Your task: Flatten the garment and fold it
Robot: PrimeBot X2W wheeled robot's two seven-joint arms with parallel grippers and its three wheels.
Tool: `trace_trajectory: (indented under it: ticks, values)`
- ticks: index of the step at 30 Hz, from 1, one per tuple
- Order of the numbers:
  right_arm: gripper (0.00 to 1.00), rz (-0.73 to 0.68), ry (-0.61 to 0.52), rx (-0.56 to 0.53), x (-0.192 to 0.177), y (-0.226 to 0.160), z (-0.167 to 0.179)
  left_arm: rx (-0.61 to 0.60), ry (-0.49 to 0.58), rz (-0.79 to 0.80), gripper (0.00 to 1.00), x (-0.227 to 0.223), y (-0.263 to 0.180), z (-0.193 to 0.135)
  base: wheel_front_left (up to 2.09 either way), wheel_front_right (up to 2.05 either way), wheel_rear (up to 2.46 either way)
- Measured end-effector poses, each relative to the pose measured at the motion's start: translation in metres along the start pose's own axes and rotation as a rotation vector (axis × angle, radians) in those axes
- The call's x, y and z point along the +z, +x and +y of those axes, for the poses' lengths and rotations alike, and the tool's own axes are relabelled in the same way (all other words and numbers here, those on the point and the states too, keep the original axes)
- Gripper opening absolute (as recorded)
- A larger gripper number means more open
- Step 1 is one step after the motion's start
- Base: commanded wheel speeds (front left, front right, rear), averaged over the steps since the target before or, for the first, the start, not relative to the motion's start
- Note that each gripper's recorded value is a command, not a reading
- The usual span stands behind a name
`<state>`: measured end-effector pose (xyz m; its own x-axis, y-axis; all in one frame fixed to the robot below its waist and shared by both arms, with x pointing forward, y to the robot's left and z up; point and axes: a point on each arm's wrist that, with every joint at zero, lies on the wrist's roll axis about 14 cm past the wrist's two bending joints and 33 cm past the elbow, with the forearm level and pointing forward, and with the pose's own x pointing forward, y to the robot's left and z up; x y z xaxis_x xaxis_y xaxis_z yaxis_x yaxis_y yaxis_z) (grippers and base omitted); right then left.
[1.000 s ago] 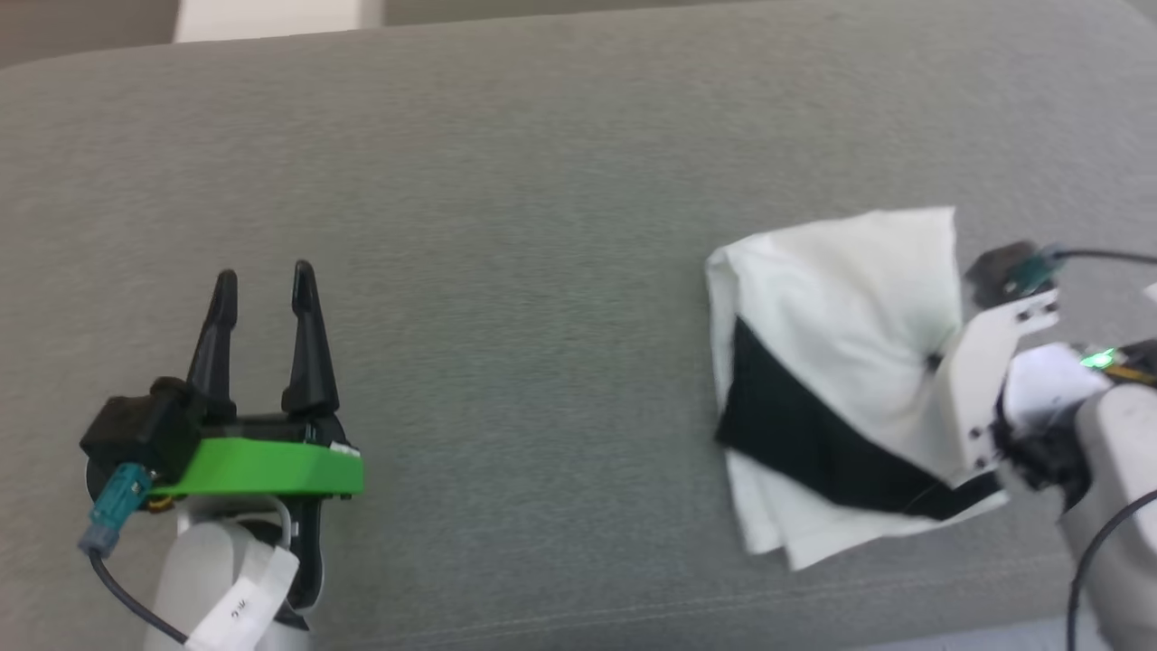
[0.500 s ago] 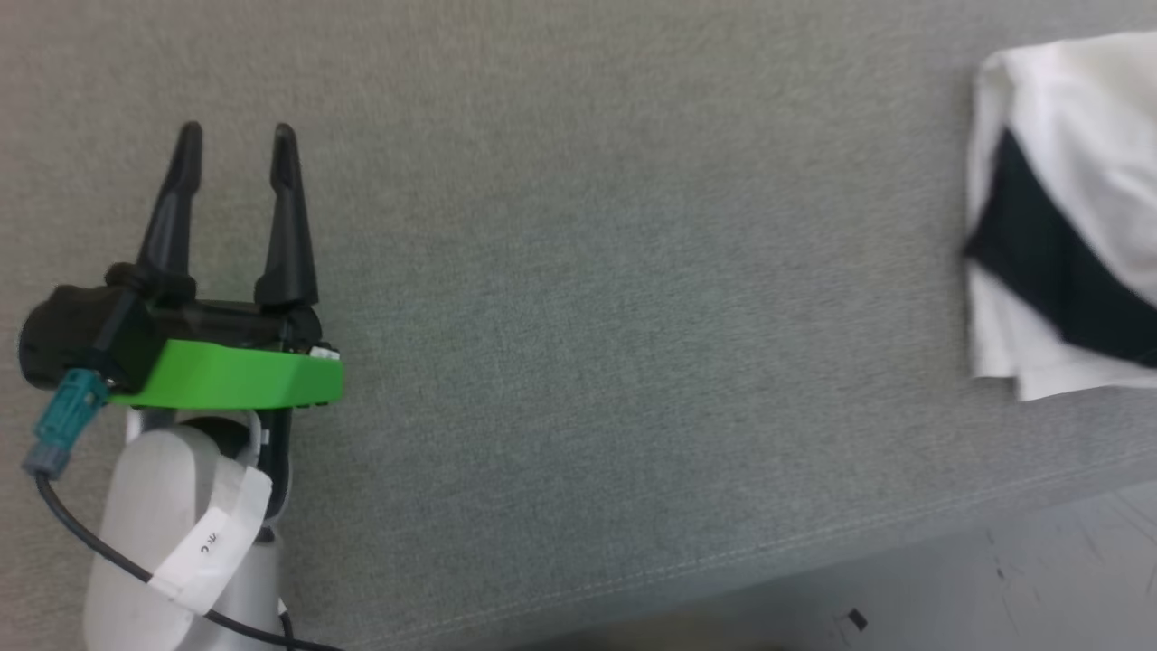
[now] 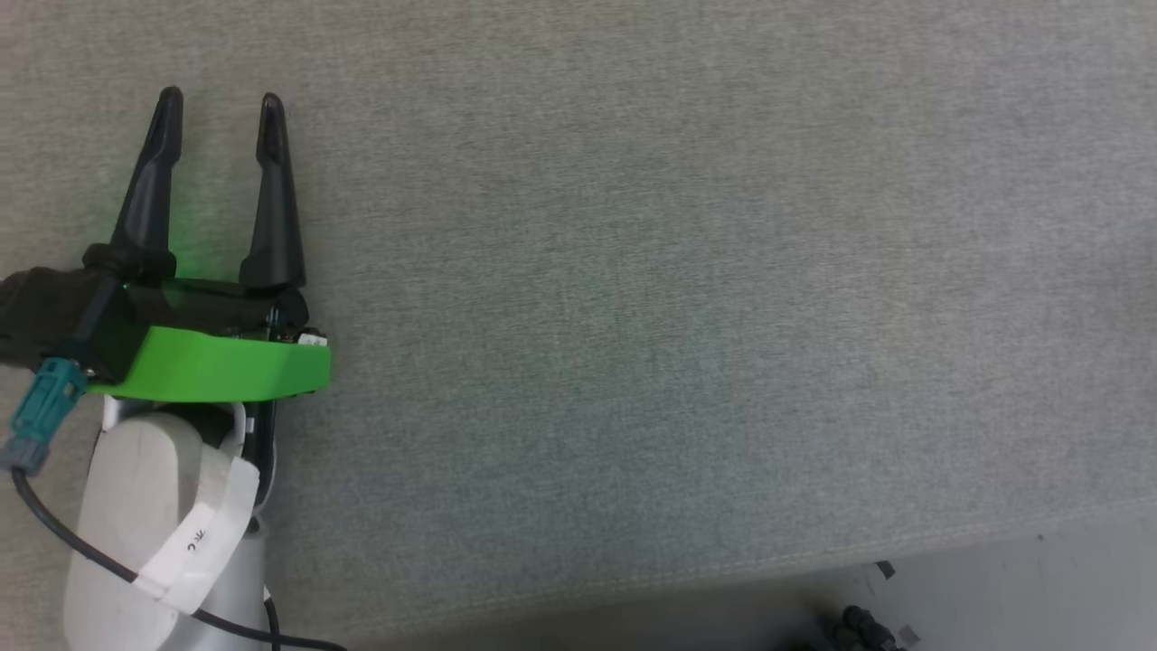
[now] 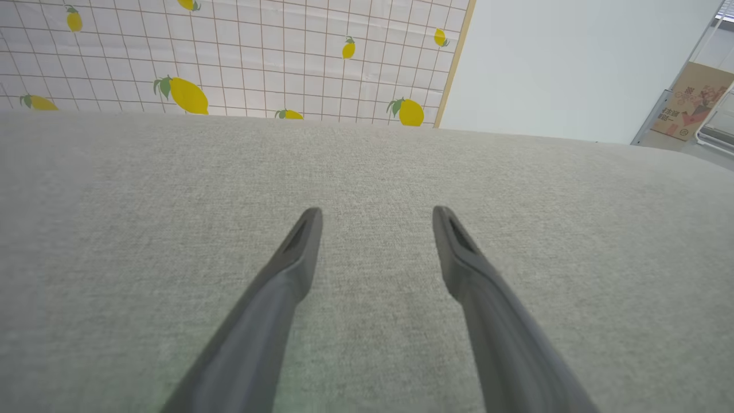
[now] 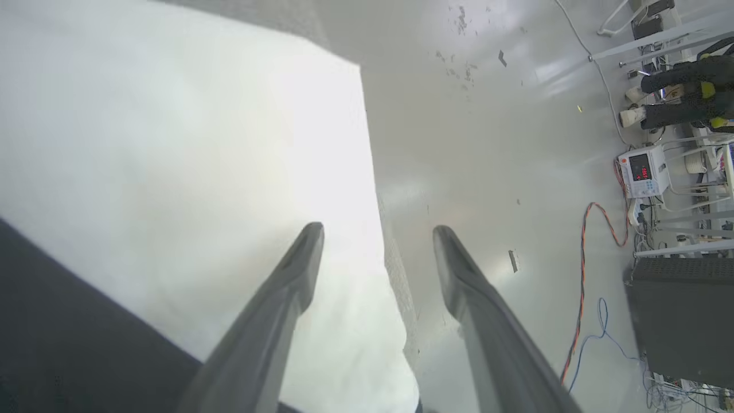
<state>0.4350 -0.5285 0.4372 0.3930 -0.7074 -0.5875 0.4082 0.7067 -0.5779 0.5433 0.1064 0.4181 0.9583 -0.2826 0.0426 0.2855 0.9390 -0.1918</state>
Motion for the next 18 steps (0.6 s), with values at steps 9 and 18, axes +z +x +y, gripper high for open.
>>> trace_trajectory:
  ticks: [9, 18]
  values:
    - [1.0, -0.418, 0.049, 0.123, 0.101, -0.046, 0.031, 0.085, 0.004, -0.021, 1.0, 0.021, -0.022, 0.015, 0.0, 0.0, 0.0]
    - [1.0, -1.14, 0.325, 0.453, 0.218, -0.232, 0.06, 0.213, -0.004, -0.123, 1.0, 0.083, -0.059, 0.025, 0.0, 0.0, 0.0]
